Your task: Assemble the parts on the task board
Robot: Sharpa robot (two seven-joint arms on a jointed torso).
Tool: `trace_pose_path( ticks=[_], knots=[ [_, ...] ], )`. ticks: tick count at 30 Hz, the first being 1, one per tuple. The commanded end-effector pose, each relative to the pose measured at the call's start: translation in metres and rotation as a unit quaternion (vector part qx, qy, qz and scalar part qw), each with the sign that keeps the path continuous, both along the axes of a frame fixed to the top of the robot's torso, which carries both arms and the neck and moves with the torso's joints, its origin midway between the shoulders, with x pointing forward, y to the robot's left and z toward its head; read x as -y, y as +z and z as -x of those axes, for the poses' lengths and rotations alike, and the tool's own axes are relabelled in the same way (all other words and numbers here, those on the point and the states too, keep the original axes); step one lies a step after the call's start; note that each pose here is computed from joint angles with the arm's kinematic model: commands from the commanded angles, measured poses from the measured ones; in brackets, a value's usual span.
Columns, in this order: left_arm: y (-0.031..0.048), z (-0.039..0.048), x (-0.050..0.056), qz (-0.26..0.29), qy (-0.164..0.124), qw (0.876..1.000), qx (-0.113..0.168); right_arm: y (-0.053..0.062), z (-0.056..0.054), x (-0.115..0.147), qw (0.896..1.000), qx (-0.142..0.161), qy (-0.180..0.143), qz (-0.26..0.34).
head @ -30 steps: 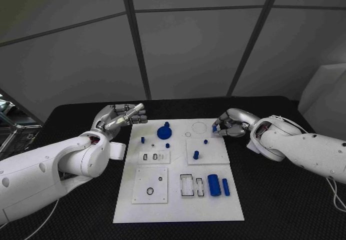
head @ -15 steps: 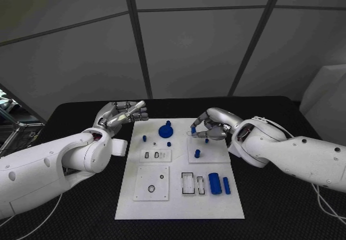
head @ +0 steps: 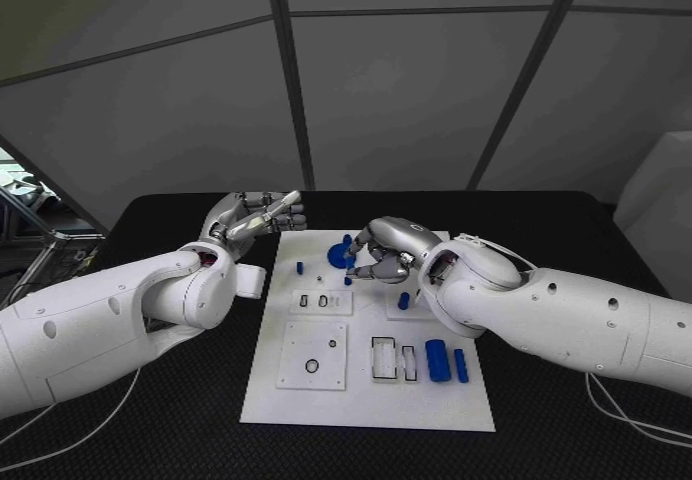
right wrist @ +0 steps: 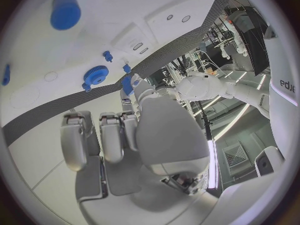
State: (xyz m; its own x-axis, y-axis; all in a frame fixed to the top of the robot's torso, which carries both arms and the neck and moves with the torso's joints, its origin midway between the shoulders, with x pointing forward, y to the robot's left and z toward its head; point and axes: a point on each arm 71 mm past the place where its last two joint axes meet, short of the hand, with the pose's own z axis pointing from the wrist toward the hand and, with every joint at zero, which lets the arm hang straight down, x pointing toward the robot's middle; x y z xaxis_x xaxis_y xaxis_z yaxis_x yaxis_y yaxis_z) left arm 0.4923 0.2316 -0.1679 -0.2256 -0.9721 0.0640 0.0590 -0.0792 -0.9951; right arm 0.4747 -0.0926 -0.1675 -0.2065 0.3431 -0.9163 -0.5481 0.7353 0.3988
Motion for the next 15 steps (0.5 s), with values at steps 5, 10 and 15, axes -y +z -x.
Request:
trace_pose_path(
  ticks=[5, 10, 15],
  knots=[
    [0.0010, -0.0011, 0.002, 0.000, -0.007, 1.000, 0.001, -0.013, 0.006, -0.017, 0.999, 0.006, -0.002, 0.038],
    [0.0010, -0.0013, 0.003, 0.001, -0.007, 1.000, 0.001, -0.020, 0.010, -0.025, 0.999, -0.001, 0.004, 0.041],
    [0.0010, -0.0013, 0.003, 0.001, -0.007, 1.000, 0.001, -0.028, 0.013, -0.030, 0.999, -0.007, 0.010, 0.045]
  ],
)
